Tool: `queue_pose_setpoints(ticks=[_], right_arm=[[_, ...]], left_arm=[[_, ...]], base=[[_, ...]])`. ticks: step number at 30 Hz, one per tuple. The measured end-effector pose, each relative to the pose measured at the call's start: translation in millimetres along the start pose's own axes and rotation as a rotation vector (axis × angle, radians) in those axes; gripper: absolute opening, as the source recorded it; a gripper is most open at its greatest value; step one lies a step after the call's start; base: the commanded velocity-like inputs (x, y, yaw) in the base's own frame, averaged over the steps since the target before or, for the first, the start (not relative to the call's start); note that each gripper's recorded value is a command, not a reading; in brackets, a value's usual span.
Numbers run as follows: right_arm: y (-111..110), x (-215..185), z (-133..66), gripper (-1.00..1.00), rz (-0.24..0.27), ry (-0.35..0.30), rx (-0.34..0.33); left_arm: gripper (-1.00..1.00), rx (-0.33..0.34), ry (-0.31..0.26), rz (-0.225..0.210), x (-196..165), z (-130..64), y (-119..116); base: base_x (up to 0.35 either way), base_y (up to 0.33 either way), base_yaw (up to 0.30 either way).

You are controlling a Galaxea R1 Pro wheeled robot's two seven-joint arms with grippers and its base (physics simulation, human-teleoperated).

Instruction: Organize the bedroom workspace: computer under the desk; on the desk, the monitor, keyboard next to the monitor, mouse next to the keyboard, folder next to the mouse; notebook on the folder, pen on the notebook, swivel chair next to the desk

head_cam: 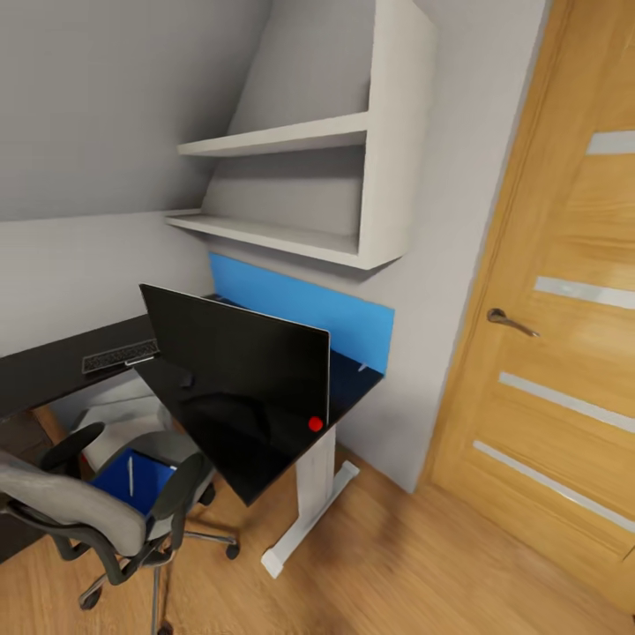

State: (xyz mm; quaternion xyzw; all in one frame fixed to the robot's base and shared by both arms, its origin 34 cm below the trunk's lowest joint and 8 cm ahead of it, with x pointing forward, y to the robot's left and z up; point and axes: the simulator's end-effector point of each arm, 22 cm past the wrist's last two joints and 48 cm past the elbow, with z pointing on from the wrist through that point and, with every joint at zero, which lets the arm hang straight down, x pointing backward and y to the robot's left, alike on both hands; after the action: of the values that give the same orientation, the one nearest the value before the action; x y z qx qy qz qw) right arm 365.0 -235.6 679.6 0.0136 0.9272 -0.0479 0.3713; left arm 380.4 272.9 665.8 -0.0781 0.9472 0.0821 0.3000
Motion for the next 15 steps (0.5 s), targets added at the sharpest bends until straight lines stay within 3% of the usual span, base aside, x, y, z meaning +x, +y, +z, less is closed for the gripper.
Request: queue_pose_setpoints(ticks=[15], right_arm=[[0, 3, -0.3, 1.00, -0.002, 0.009, -0.001]], left_arm=[[1.00, -0.003, 0.045, 0.009, 11, 0.4, 3]], base=[[0.000, 0.000, 0.282]])
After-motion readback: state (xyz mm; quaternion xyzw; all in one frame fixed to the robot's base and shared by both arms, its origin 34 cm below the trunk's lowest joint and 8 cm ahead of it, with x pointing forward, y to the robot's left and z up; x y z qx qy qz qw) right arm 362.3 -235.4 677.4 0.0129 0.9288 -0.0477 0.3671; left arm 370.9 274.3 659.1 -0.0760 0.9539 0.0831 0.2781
